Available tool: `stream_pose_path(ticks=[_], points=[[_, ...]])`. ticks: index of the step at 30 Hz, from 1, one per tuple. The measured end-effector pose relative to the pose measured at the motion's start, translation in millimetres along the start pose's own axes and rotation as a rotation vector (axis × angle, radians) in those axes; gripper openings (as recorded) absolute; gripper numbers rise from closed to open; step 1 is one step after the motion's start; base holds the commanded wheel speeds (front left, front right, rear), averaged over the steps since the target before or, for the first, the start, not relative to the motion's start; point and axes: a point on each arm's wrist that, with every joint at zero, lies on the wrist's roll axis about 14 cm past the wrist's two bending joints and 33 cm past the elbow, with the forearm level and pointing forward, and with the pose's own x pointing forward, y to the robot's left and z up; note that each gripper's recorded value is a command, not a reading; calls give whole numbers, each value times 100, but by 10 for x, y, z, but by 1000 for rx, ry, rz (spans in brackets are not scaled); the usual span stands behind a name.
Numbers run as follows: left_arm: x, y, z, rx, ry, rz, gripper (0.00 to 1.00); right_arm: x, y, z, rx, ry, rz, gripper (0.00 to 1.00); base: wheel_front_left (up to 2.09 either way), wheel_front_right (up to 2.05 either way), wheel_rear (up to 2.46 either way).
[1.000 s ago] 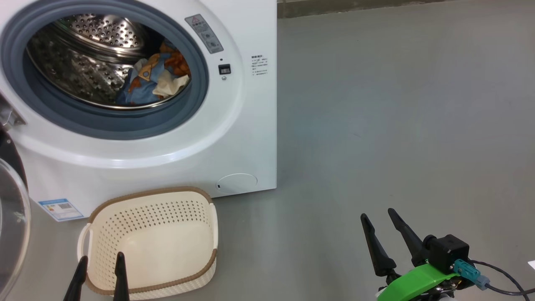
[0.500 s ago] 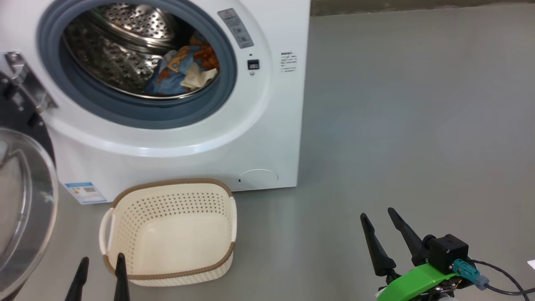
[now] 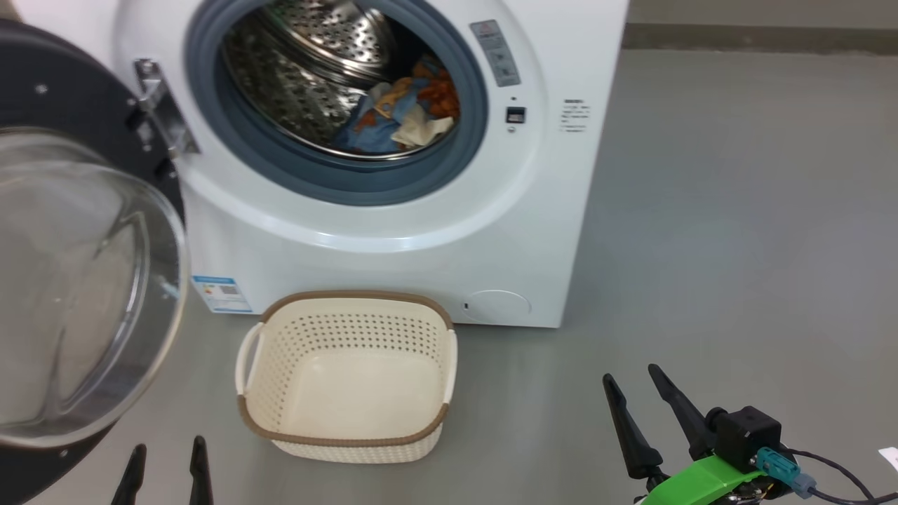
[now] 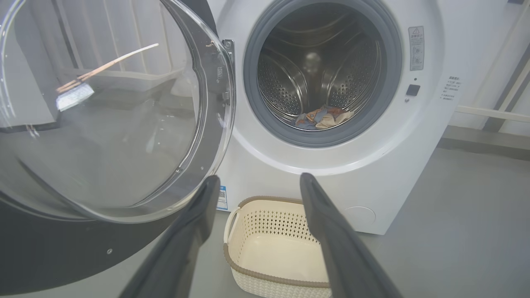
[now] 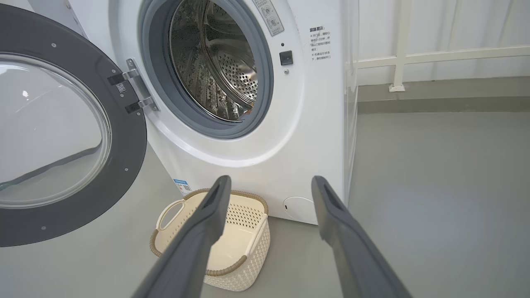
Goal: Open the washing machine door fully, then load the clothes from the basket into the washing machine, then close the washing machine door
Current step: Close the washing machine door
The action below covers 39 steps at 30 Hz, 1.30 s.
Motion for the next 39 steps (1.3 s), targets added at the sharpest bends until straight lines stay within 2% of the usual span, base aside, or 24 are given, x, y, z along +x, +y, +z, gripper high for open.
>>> stream_pose_path(ticks=[28, 39], points=[[-839, 973, -46, -20, 14, 328, 100, 283, 1060, -184, -9, 59, 315, 100, 0, 0, 0], [-933, 1105, -66, -26, 31, 397, 100, 310, 1161, -336, 1, 101, 350, 100, 0, 0, 0]])
